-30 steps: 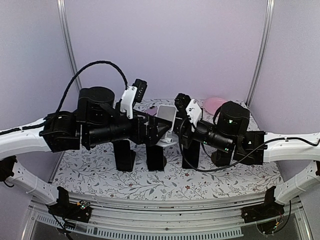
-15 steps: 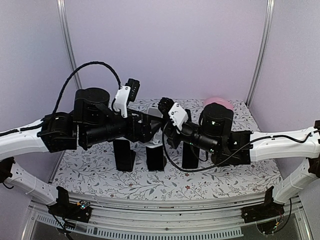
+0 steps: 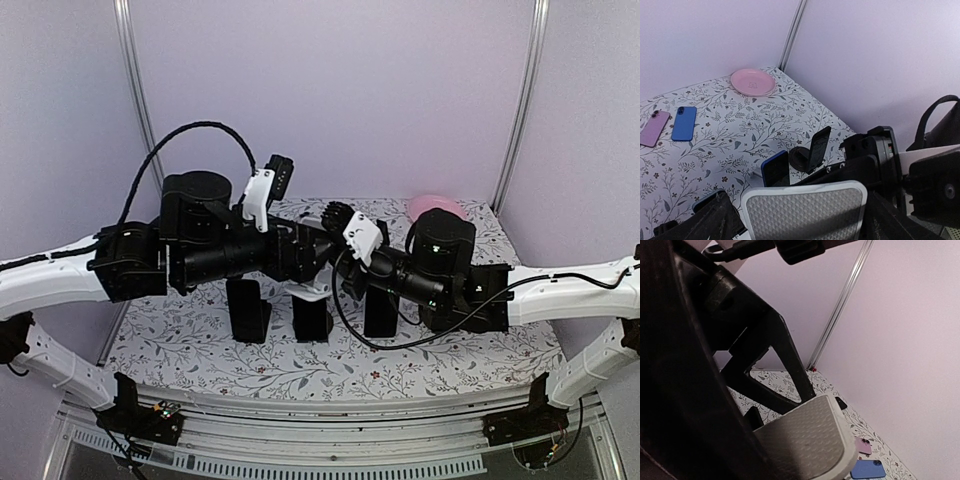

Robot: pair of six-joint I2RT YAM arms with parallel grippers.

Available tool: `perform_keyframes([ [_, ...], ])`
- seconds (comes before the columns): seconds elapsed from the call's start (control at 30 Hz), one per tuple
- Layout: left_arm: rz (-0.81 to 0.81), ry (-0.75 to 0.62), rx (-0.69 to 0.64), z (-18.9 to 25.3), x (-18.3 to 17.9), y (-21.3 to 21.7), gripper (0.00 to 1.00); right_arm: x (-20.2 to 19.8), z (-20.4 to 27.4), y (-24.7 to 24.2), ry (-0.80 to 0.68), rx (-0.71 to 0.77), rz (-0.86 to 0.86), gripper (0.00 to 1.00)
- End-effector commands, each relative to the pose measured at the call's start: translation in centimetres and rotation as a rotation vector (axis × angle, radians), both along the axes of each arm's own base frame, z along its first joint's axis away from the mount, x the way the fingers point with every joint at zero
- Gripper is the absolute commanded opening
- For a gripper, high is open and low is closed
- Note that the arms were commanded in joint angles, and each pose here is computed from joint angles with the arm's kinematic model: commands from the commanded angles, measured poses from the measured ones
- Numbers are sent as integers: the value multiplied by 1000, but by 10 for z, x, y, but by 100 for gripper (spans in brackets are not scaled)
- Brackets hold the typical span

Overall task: Place the phone on the phone stand
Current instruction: Pass from the right arm to the left

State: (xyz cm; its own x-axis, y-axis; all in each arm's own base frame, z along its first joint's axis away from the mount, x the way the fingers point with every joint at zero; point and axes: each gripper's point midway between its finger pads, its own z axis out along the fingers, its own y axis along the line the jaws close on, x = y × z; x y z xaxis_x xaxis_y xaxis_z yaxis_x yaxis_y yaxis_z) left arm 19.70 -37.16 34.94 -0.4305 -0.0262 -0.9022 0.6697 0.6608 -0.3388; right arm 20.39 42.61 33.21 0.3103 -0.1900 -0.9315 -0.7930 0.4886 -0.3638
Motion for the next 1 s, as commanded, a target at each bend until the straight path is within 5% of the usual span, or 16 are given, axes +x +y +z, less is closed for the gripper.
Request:
perform_keyframes([
  [0.0,23,-5,-10,8,11,-1,91,-11,26,-8,-26,81,28,2],
  [0.27,8,26,-21,4,22,4,78,-12,30,-11,-43,92,29,2],
  [0.57,-75,74,-73,-2,17,0,87,-14,32,-11,-60,108,42,2],
  [0.97,-38,64,-79,-2,24,15,61,-11,25,-8,-48,69,33,2],
])
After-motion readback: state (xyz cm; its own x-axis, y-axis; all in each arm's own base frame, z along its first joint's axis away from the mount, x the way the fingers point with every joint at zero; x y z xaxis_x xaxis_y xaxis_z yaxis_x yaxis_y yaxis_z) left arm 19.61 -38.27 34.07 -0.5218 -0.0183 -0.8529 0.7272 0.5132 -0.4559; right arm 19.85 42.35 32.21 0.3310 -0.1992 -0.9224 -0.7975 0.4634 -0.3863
